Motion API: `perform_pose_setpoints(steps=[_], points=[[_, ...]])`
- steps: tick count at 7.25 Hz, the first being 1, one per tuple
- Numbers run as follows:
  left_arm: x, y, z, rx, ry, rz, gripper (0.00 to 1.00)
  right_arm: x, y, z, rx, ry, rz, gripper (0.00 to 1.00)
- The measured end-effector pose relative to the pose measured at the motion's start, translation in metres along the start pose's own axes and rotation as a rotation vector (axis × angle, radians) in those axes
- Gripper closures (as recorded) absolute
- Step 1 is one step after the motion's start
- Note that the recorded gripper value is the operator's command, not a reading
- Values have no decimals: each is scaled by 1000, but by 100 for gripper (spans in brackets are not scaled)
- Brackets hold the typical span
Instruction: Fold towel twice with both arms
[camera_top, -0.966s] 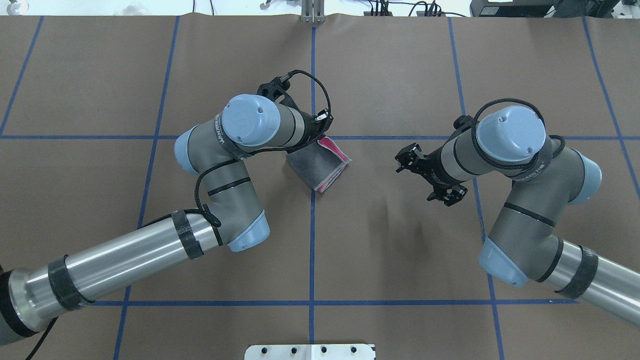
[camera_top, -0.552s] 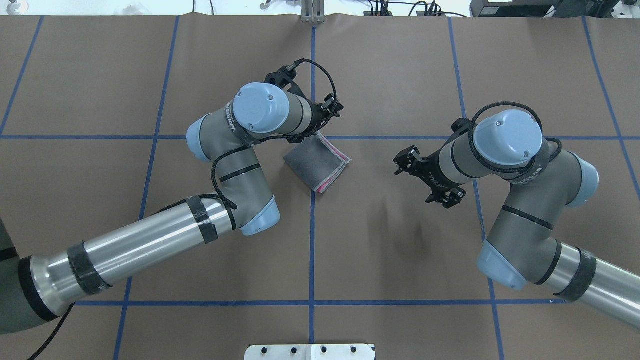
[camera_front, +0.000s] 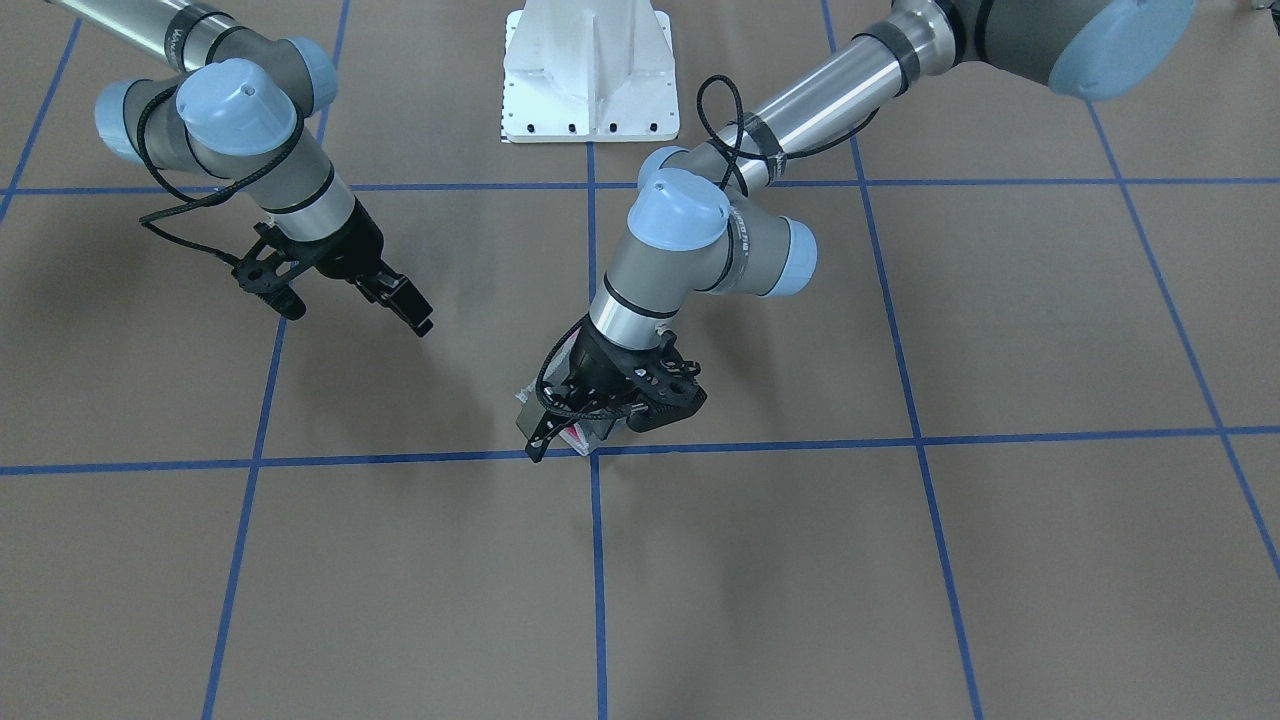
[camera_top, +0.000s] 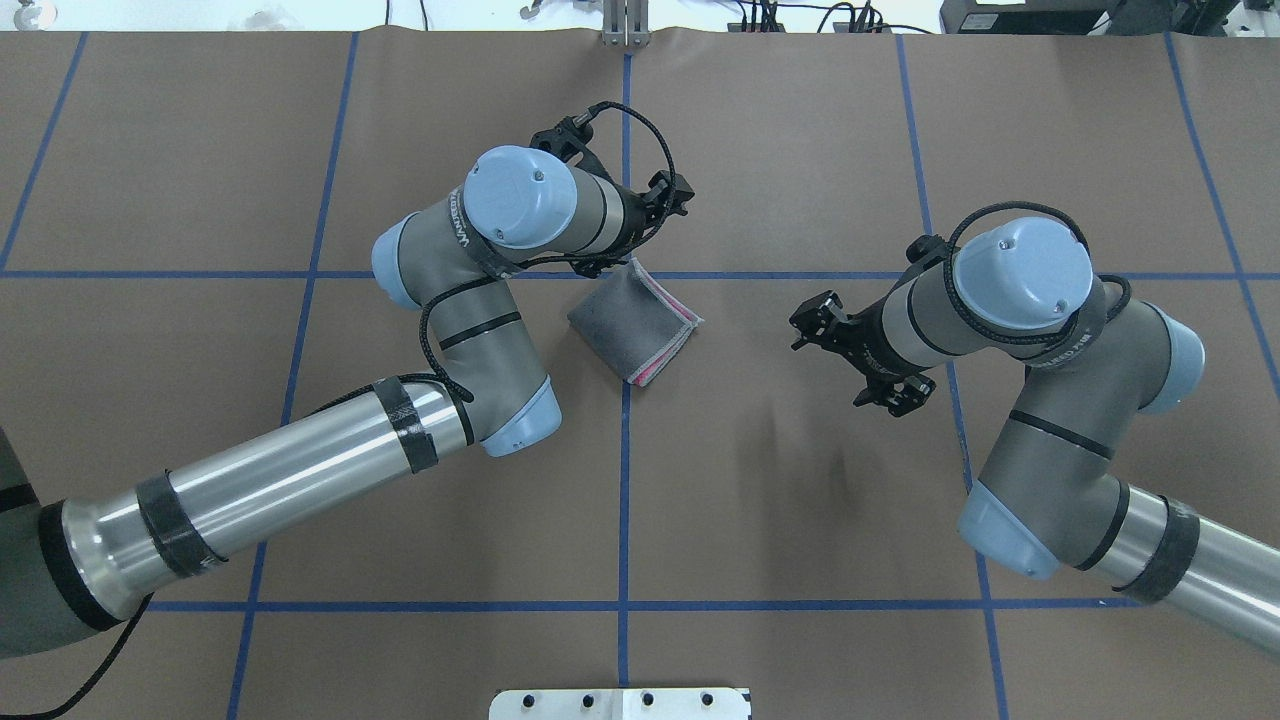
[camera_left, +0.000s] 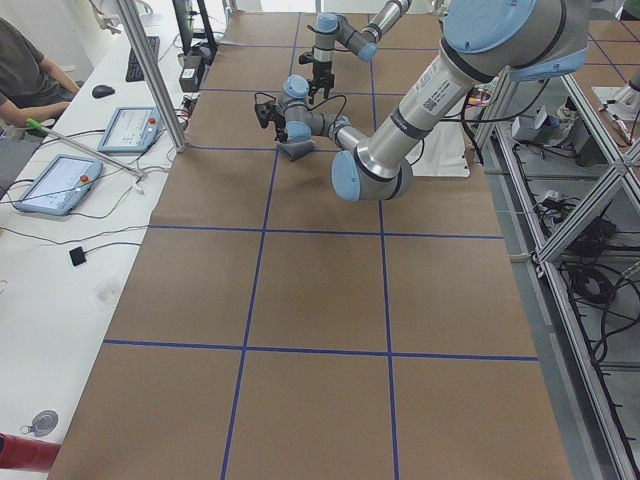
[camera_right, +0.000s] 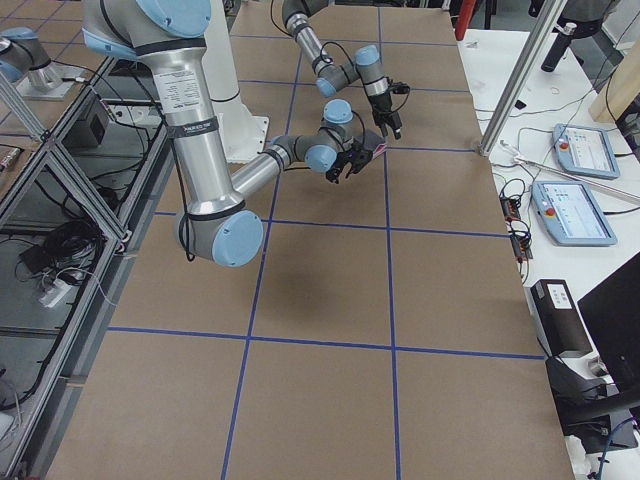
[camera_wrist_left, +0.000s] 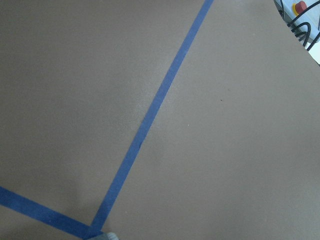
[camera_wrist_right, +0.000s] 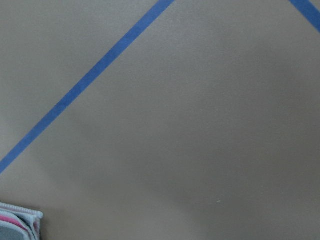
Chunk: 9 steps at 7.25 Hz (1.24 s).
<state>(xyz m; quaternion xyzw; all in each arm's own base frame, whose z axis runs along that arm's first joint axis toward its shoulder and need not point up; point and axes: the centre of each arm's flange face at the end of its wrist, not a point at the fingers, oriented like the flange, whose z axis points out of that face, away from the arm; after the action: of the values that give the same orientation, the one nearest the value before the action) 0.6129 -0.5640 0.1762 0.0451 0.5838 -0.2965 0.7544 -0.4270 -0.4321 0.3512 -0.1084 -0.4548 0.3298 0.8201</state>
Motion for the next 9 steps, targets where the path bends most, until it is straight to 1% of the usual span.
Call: perform_pose_setpoints(steps=[3, 5, 7, 9], points=[[-6, 6, 9, -14, -23, -5, 0, 31, -16, -16, 8, 14, -42, 0], [-3, 11, 18, -35, -42, -32, 0, 42, -22, -18, 14, 22, -61, 0], [3, 12, 32, -40, -39, -44, 0, 45, -24, -17, 16, 28, -68, 0], [2, 8, 38, -38, -31, -43, 0, 48, -26, -16, 17, 33, -68, 0]])
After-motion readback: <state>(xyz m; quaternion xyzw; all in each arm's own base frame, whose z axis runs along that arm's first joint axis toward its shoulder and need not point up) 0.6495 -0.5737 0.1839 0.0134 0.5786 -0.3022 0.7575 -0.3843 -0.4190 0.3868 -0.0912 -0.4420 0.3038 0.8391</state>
